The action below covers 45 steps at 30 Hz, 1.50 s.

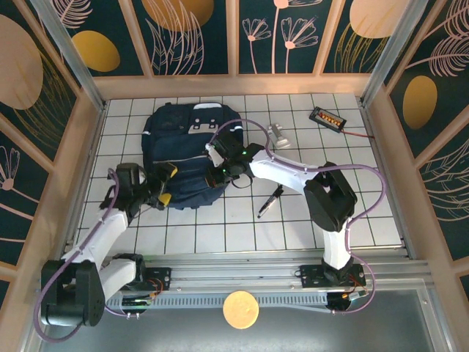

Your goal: Pack books, pencil case, and school supplies into a backpack

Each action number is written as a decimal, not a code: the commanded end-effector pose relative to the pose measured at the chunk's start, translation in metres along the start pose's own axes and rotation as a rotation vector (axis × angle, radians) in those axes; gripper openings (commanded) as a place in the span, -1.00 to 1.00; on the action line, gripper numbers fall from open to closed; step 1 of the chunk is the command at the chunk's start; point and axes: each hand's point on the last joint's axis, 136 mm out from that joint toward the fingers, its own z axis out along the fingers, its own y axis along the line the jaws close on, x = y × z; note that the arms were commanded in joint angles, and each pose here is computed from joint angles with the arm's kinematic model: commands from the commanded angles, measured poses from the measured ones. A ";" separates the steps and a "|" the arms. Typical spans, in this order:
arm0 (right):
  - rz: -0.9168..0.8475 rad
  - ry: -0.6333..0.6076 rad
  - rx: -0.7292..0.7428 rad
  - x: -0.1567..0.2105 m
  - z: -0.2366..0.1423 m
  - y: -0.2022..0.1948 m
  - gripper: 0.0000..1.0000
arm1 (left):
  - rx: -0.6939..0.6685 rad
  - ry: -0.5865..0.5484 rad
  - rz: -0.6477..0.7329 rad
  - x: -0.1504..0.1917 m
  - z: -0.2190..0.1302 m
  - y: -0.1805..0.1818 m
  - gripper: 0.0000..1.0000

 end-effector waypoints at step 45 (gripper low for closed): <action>-0.461 -0.007 0.416 -0.033 -0.055 -0.164 -1.00 | -0.163 0.036 0.250 -0.016 0.000 0.003 -1.00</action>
